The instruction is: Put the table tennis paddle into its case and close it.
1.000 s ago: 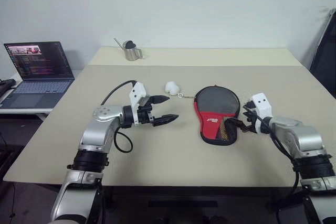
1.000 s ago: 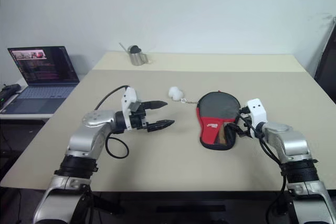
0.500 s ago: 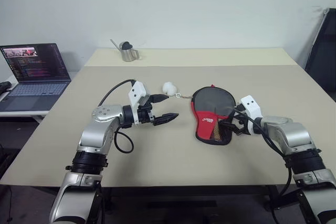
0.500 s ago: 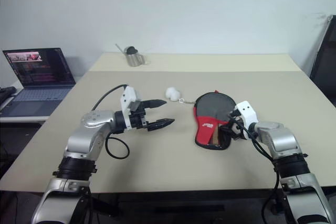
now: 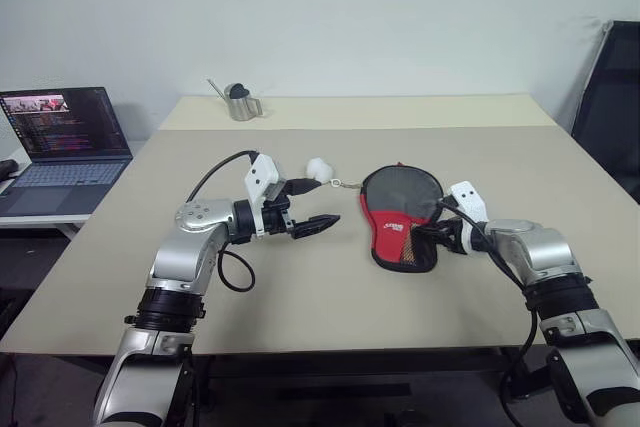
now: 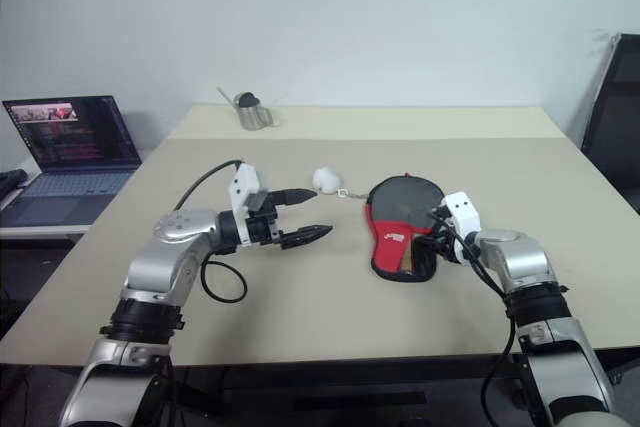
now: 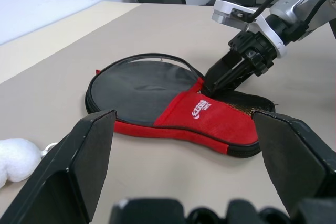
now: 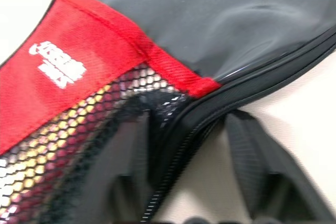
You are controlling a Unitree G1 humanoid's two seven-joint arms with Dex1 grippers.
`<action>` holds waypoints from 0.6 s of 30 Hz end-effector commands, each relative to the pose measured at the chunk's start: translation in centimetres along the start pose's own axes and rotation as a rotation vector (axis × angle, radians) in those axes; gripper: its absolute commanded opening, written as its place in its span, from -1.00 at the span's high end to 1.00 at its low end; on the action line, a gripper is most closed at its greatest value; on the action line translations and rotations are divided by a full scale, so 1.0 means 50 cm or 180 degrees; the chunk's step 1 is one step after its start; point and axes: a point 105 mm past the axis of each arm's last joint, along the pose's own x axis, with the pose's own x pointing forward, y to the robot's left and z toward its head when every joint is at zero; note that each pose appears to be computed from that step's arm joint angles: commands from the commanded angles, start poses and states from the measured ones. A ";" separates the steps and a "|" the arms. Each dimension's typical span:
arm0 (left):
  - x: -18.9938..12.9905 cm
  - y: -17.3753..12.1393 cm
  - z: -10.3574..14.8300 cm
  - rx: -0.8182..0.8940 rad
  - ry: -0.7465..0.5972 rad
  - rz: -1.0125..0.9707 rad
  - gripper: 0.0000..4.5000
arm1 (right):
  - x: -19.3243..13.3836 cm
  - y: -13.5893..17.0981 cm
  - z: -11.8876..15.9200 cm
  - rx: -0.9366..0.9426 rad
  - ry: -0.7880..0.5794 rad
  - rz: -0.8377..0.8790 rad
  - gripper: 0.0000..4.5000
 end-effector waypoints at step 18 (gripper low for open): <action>-0.112 -0.095 -0.062 -0.0226 0.0557 -0.0619 -1.00 | 0.022 0.145 0.010 0.0309 -0.0022 0.0714 0.99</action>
